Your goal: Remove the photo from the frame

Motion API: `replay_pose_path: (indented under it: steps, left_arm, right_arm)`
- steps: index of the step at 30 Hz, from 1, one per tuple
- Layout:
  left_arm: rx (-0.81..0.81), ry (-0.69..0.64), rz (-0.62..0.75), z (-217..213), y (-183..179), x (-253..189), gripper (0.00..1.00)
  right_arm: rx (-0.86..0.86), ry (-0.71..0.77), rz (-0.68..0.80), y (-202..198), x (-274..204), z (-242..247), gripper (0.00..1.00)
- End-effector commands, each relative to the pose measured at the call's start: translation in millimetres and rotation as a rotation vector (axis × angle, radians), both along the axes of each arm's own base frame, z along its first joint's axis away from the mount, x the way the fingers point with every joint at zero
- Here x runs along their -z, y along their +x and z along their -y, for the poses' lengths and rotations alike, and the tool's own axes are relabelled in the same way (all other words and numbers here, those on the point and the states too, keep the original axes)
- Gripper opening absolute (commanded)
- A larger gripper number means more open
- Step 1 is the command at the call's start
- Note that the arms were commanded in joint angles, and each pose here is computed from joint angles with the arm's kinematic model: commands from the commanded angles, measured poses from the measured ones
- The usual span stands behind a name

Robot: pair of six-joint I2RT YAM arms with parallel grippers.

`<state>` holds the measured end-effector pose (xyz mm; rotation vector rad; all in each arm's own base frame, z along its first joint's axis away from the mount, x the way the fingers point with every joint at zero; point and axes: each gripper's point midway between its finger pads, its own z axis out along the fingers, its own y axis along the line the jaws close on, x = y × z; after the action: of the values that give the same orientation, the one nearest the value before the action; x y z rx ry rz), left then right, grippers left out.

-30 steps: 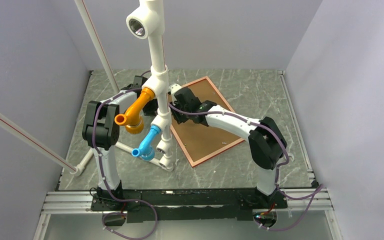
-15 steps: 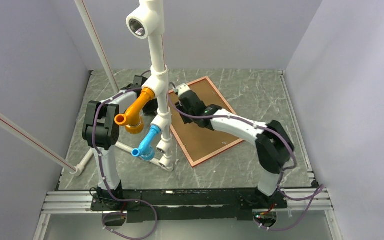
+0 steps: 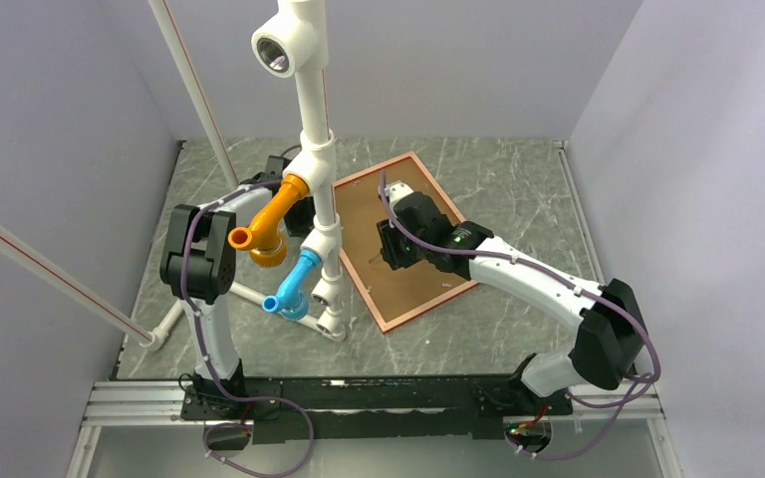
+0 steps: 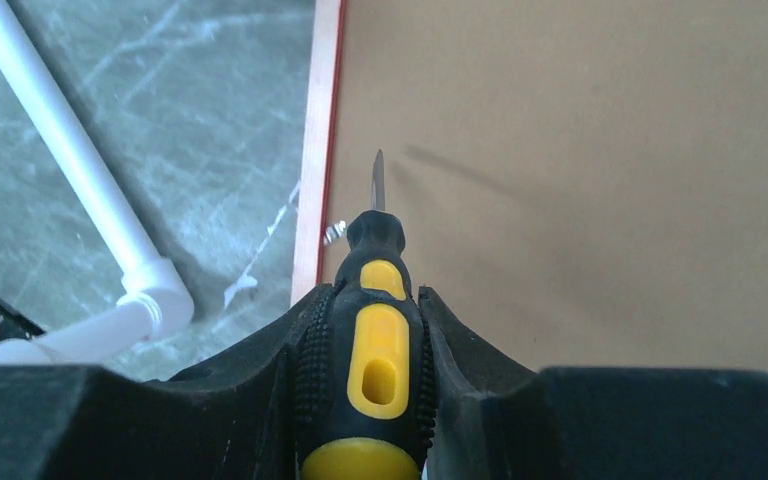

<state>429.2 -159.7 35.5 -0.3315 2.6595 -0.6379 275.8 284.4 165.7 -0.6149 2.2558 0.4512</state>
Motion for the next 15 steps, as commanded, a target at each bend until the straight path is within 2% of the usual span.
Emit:
replay_pose_path:
  steps: [1, 4, 6, 10, 15]
  left_arm:
    - [-0.024, -0.097, -0.012, 16.1, -22.7, -21.0, 0.61]
    - [-0.009, -0.13, 0.016, 23.2, -29.9, -29.0, 0.63]
    - [0.001, -0.107, 0.024, 25.3, -31.0, -30.0, 0.64]
    - [0.021, -0.09, -0.02, 33.5, -40.9, -18.3, 0.65]
    - [0.0, -0.084, -0.07, 37.2, -49.7, -2.1, 0.6]
  right_arm:
    - [0.02, -0.018, -0.073, -15.7, 0.3, 9.6, 0.0]
    - [0.002, -0.015, -0.063, -19.7, 7.5, 12.2, 0.0]
    - [-0.001, -0.027, -0.076, -20.4, 9.0, 11.1, 0.0]
    - [-0.023, -0.004, -0.103, -24.6, 7.5, 1.0, 0.0]
    - [-0.046, -0.011, -0.116, -31.0, 8.8, -5.9, 0.0]
